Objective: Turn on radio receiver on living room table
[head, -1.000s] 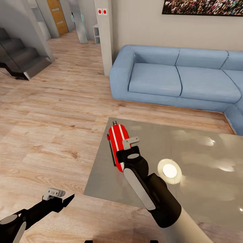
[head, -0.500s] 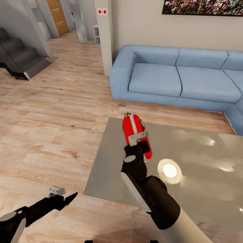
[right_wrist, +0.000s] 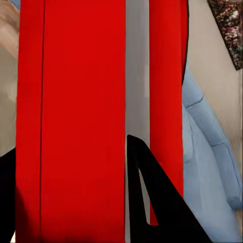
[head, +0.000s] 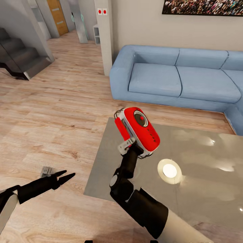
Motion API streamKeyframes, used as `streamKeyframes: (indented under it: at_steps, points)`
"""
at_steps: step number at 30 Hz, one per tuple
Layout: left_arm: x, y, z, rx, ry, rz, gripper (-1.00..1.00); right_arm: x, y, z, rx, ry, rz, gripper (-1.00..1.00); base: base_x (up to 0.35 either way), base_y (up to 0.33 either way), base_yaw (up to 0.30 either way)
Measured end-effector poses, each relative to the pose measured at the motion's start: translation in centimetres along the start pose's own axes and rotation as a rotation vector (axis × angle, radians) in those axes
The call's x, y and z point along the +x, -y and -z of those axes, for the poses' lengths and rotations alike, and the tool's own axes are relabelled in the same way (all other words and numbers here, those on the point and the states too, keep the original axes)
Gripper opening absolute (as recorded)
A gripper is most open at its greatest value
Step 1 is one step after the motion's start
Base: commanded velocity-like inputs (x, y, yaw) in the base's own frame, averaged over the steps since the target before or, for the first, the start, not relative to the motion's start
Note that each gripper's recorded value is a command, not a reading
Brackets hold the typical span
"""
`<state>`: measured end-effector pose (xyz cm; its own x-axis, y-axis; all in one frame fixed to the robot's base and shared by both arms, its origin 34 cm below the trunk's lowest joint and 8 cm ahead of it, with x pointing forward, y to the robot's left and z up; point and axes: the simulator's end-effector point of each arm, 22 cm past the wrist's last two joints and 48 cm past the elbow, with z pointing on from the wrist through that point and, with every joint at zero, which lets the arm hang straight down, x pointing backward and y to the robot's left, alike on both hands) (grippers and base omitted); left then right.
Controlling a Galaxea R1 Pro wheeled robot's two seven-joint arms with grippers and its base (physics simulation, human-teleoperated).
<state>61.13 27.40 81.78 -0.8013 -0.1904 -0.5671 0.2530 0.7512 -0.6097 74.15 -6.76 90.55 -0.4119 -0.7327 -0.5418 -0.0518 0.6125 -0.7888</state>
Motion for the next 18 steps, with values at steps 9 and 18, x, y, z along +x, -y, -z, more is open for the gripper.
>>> streamKeyframes:
  at_steps: [9, 18]
  points:
    - [-8.1, 1.5, 2.2, 0.120, 0.054, 0.052, 1.00, 3.5, -5.7, 1.6, 0.109, 0.121, 0.244, -1.00, 0.000, 0.000, 0.000]
    - [-14.0, 3.4, 2.8, 0.181, 0.062, 0.063, 1.00, 10.1, -8.7, 0.5, 0.115, 0.136, 0.390, -1.00, 0.000, 0.000, 0.000]
